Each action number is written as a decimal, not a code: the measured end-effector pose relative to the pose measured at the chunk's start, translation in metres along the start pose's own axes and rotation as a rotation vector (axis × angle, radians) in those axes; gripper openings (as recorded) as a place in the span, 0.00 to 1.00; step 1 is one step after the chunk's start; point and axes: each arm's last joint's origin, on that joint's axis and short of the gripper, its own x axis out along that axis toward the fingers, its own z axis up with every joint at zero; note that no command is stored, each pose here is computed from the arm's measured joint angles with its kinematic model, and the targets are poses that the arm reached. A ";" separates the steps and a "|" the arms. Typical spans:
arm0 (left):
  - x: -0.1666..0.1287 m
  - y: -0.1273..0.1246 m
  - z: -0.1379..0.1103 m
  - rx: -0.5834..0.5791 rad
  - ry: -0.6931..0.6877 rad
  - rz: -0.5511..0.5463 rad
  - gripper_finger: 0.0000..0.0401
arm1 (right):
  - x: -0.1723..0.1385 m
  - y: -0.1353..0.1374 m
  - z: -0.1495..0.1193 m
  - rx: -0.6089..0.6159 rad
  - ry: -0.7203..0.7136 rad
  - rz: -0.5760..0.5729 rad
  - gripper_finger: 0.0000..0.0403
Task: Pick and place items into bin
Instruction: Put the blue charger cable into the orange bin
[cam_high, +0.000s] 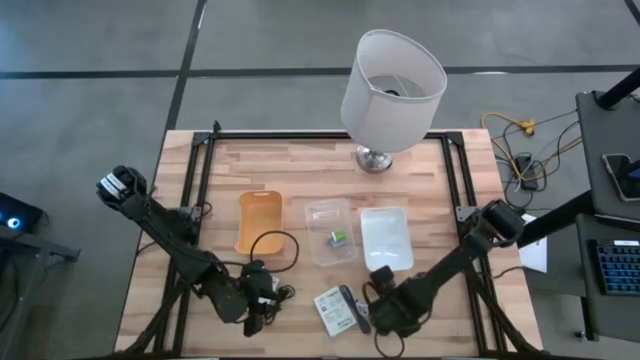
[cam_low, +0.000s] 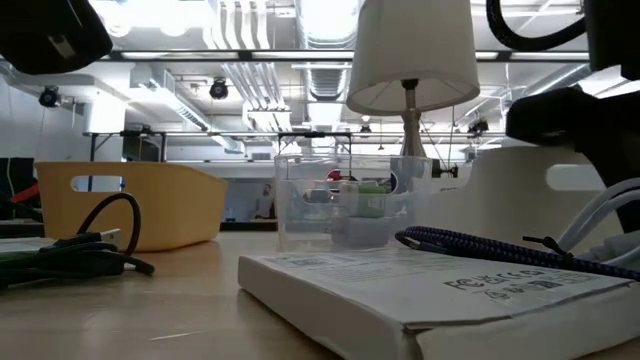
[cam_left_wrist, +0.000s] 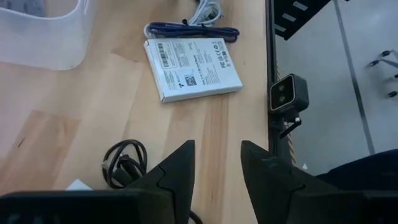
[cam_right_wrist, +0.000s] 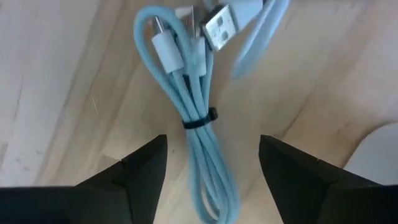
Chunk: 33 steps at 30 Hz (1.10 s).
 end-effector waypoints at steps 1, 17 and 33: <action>0.000 0.000 0.000 0.000 0.000 0.001 0.28 | 0.000 -0.001 0.001 -0.009 -0.007 0.004 0.57; 0.001 0.002 -0.001 0.002 0.000 0.007 0.28 | 0.003 -0.001 0.003 -0.076 -0.054 0.059 0.27; 0.002 0.004 0.002 -0.004 -0.005 0.017 0.28 | 0.000 0.008 0.000 0.011 -0.020 0.040 0.34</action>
